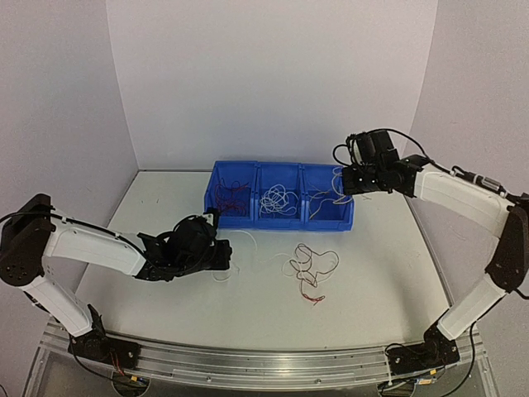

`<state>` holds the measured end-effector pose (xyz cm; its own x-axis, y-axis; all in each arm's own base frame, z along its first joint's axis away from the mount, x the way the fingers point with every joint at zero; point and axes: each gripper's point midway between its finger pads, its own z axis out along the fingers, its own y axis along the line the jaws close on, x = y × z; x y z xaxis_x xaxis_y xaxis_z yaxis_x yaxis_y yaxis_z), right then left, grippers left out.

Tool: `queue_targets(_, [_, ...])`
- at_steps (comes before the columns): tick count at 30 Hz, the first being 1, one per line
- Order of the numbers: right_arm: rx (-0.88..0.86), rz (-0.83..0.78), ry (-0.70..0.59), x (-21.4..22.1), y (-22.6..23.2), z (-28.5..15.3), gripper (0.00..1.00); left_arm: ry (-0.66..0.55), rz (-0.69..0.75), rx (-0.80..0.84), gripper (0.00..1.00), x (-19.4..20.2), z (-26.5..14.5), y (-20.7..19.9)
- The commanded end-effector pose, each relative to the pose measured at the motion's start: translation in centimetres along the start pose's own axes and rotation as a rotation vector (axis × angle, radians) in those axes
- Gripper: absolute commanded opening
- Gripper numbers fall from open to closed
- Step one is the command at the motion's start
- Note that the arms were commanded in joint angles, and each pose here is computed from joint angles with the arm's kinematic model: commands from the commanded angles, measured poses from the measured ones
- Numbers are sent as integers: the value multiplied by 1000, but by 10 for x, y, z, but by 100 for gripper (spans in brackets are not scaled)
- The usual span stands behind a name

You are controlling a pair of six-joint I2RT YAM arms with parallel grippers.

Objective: Untangle the cables

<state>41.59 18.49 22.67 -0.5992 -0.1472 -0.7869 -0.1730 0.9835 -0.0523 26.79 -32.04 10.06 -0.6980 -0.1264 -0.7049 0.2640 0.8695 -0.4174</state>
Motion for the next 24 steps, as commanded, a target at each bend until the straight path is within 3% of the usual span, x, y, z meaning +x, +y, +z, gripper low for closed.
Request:
queue_targets(1, [-74, 1, -37, -31, 24, 24, 2, -28, -34, 67, 0, -22, -8, -24])
queue_targets(8, [-156, 100, 41, -29, 32, 80, 8, -8, -52, 108, 0, -17, -7, -31])
queue_targets(10, [-163, 117, 58, -26, 33, 88, 16, -2, -57, 115, 0, -17, -6, -33])
queue_targets(13, [-159, 109, 71, -21, 32, 92, 43, 2, -60, 126, 0, -17, -7, -35])
queue_targets(15, [-185, 90, 70, -22, 35, 86, 58, 0, -61, 133, 0, -19, -8, -38])
queue_targets(19, [-307, 47, 74, -16, 48, 55, 77, -11, -67, 145, 0, -23, -10, -41])
queue_targets(24, [-414, -20, 92, 14, 59, -1, 78, -23, -77, 153, 0, -31, -14, -46])
